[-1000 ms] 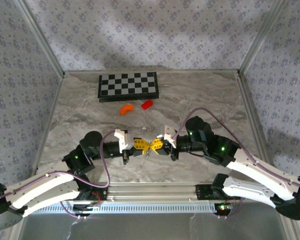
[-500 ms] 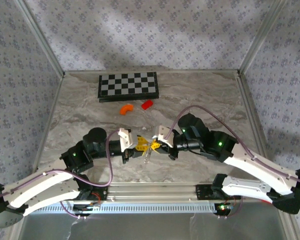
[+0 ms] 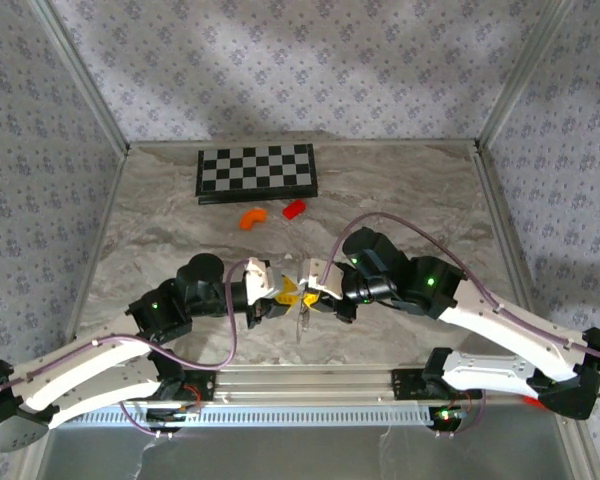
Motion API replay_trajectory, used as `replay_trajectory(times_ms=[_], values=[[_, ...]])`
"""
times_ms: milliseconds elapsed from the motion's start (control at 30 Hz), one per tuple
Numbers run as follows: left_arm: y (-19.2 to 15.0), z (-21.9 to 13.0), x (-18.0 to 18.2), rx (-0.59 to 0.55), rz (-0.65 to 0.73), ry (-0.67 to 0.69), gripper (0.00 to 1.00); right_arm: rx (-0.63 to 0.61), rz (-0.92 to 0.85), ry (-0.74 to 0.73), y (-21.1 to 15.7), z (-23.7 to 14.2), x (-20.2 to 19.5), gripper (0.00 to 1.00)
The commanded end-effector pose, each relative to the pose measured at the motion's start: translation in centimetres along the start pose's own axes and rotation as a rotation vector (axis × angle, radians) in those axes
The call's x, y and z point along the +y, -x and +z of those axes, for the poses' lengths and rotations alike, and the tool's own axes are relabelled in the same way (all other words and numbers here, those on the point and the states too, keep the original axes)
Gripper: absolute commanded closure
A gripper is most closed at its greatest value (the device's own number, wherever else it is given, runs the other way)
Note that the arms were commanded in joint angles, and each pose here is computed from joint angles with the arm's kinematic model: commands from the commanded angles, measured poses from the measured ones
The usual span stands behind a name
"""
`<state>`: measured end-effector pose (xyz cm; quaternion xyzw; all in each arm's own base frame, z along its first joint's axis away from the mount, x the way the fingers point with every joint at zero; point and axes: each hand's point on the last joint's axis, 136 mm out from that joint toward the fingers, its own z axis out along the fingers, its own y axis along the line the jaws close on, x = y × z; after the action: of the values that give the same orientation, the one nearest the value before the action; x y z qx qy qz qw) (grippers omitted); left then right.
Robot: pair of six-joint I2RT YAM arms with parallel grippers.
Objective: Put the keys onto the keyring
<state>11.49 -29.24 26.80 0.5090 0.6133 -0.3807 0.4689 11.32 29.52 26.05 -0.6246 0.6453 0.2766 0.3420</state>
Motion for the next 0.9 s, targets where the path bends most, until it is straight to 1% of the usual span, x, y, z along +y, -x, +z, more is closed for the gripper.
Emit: replay_trajectory(times_ms=[0,67,133,200,300,367,400,467,500,567,733,800,867], values=[[2.3,-0.1,-0.6,-0.066,0.023,-0.034,0.78,-0.039,-0.03,0.025,1.6,-0.8,0.6,1.0],[2.4,0.1,-0.8,-0.077,0.016,-0.052,0.78,-0.045,-0.031,0.027,1.7,-0.8,0.6,1.0],[2.3,0.3,-0.9,-0.079,0.01,-0.063,0.81,-0.052,-0.03,0.029,1.8,-0.8,0.6,1.0],[2.6,0.2,-1.0,-0.091,0.01,-0.067,0.87,-0.054,-0.027,0.029,1.7,-0.7,0.6,1.0],[3.0,-0.1,-1.3,-0.119,0.002,-0.079,1.0,-0.06,-0.027,0.019,1.8,-0.7,0.5,1.0],[3.6,-0.4,-1.5,-0.144,0.003,-0.083,1.0,-0.072,-0.032,0.005,1.8,-0.9,0.4,1.0],[4.0,-0.6,-1.5,-0.161,0.003,-0.084,1.0,-0.084,-0.027,0.001,1.8,-1.0,0.3,0.97],[4.8,-1.0,-1.7,-0.21,0.0,-0.093,1.0,-0.156,-0.011,-0.023,2.4,-1.2,0.1,0.86],[5.2,-1.1,-1.9,-0.235,0.0,-0.098,1.0,-0.198,0.0,-0.032,2.8,-1.2,0.0,0.82],[6.0,-1.3,-2.0,-0.278,-0.003,-0.106,1.0,-0.276,0.024,-0.046,3.5,-1.2,-0.2,0.79],[7.0,-1.9,-2.4,-0.351,0.001,-0.128,1.0,-0.41,0.048,-0.077,4.3,-1.7,-0.5,0.79],[7.2,-1.9,-2.6,-0.37,0.004,-0.139,1.0,-0.48,0.047,-0.076,4.8,-2.5,-0.2,0.79],[7.4,-2.0,-2.7,-0.389,-0.001,-0.149,1.0,-0.519,0.043,-0.091,5.0,-3.0,-0.2,0.81]])
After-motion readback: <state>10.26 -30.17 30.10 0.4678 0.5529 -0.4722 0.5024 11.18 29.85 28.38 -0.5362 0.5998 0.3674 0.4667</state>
